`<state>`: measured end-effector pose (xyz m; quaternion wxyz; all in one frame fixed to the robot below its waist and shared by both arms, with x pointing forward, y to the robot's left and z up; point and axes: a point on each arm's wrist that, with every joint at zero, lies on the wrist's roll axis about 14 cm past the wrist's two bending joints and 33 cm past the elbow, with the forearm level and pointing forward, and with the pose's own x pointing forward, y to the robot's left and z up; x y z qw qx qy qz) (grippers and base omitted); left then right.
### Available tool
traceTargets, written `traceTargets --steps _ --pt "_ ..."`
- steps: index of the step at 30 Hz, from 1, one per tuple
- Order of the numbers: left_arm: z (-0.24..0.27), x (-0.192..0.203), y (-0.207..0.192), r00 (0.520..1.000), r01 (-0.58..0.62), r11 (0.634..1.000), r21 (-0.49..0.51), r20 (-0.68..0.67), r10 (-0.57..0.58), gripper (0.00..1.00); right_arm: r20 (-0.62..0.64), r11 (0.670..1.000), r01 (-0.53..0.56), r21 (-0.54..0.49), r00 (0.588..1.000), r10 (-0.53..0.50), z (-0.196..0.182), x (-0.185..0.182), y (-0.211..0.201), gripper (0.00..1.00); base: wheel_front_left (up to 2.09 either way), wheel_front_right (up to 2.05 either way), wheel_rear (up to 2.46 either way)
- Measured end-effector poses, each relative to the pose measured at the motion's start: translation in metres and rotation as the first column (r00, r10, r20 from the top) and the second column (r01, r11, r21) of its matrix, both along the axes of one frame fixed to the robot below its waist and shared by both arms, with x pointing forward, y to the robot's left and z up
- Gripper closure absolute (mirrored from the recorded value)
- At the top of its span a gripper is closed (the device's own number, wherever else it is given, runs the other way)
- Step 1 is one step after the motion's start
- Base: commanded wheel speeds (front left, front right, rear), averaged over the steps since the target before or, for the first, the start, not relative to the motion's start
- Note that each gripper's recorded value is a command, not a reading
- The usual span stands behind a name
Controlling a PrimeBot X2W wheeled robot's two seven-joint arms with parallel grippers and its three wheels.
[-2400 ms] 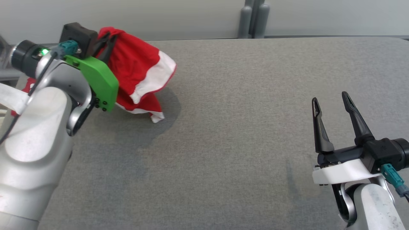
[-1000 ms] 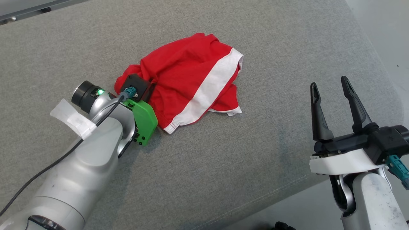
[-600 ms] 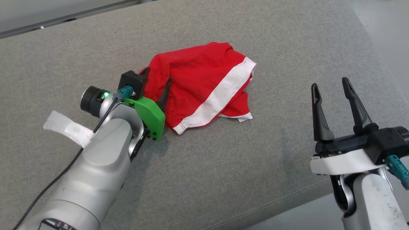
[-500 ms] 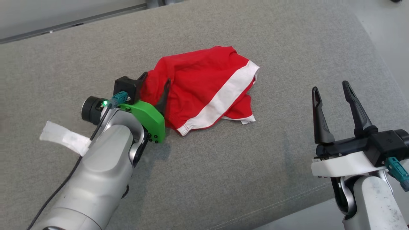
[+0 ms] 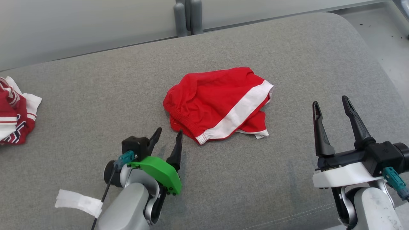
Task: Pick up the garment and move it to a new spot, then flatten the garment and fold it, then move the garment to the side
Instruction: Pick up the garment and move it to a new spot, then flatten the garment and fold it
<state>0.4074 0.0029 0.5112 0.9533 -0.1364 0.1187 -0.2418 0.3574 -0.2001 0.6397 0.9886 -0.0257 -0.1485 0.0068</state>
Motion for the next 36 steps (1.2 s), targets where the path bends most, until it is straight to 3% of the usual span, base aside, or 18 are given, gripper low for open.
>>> traceTargets --steps 13,25,32,34,35,36 --pt "-0.036 -0.038 -0.027 0.987 0.09 0.996 0.001 -0.133 -0.089 0.0 0.011 1.0 0.013 -0.021 1.0 -0.013 0.005 -0.008 -0.003 0.0 0.0 0.0 0.0" --pt "-0.054 -0.027 -0.059 0.965 0.176 0.984 -0.005 -0.198 -0.174 0.0 -0.006 0.997 0.067 -0.039 0.998 -0.068 0.001 -0.007 -0.021 0.0 0.0 0.0 0.0" --pt "-0.058 -0.017 -0.07 0.961 0.168 0.986 -0.021 -0.221 -0.168 0.0 -0.019 0.994 0.098 -0.049 0.995 -0.099 -0.002 -0.008 -0.03 0.0 0.0 0.0 0.0" --pt "-0.057 -0.013 -0.072 0.961 0.161 0.986 -0.034 -0.224 -0.165 0.21 -0.023 0.993 0.105 -0.051 0.994 -0.106 -0.004 -0.008 -0.033 0.0 0.0 0.0 0.0" --pt "-0.057 -0.012 -0.073 0.96 0.16 0.986 -0.039 -0.225 -0.165 0.55 -0.024 0.993 0.108 -0.052 0.994 -0.11 -0.004 -0.008 -0.034 0.0 0.0 0.0 0.0" --pt "-0.054 -0.009 -0.074 0.962 0.159 0.986 -0.046 -0.217 -0.165 0.76 -0.026 0.992 0.111 -0.052 0.993 -0.112 -0.005 -0.009 -0.035 0.0 0.0 0.0 0.0"
